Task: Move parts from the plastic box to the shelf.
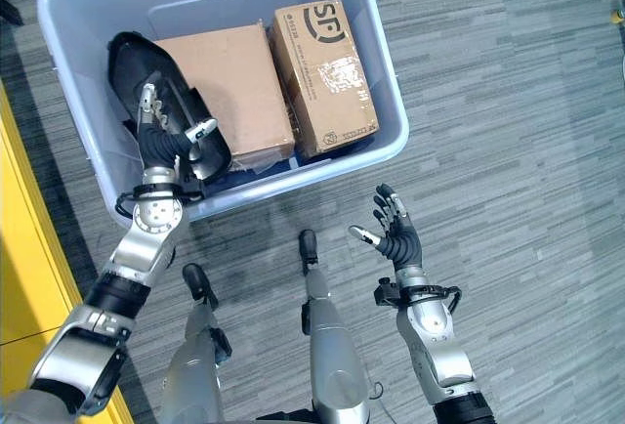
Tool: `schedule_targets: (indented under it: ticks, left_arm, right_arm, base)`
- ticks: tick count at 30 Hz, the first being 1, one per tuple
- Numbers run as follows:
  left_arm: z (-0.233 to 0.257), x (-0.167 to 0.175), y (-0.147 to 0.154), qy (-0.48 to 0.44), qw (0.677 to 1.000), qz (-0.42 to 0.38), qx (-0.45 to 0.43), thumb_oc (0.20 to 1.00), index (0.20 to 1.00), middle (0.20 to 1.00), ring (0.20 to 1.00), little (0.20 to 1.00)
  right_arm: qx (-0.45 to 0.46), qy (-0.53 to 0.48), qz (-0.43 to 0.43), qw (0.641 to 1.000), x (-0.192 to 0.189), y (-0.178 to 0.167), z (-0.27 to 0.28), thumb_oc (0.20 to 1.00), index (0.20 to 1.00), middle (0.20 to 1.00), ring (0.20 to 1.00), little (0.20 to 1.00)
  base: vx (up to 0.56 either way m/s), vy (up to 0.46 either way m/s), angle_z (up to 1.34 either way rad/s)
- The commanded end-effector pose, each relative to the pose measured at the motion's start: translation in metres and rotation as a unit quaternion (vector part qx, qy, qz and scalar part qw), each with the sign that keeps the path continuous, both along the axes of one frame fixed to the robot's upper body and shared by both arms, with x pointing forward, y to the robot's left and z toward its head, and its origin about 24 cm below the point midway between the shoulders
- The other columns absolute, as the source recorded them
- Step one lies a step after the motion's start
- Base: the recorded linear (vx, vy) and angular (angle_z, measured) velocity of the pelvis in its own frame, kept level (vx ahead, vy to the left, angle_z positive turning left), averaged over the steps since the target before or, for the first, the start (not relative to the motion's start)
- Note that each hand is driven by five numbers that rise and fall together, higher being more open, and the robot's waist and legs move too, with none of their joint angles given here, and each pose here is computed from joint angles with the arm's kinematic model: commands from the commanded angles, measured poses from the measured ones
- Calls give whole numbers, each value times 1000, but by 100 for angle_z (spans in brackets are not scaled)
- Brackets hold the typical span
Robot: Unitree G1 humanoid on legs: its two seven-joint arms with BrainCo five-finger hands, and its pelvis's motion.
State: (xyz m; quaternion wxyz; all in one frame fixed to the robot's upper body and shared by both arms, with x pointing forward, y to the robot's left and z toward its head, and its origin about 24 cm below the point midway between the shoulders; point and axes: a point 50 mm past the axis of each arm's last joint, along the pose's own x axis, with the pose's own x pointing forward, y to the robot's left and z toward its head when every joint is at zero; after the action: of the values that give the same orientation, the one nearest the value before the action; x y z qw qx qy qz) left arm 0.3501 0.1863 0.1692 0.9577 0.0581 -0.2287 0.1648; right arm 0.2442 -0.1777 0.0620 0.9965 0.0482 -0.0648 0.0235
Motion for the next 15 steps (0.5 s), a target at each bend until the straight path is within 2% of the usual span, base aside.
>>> schedule_targets:
  ticks: [1,7,15]
  left_arm:
    - [39,5,23,-67,996,51,7,1000,1000,1000,1000,1000]
    - [51,15,43,-60,992,112,-12,1000,1000,1000,1000,1000]
    - [68,28,59,-47,988,142,-44,1000,1000,1000,1000,1000]
  right_arm:
    - [5,-73,-10,997,2,-8,27,1000,1000,1000,1000,1000]
    - [7,-70,-5,998,0,-6,25,1000,1000,1000,1000,1000]
    - [9,-64,15,998,1,-1,25,1000,1000,1000,1000,1000]
  base:
    - [7,1,-5]
    - [12,-4,-3]
    - [4,0,-3]
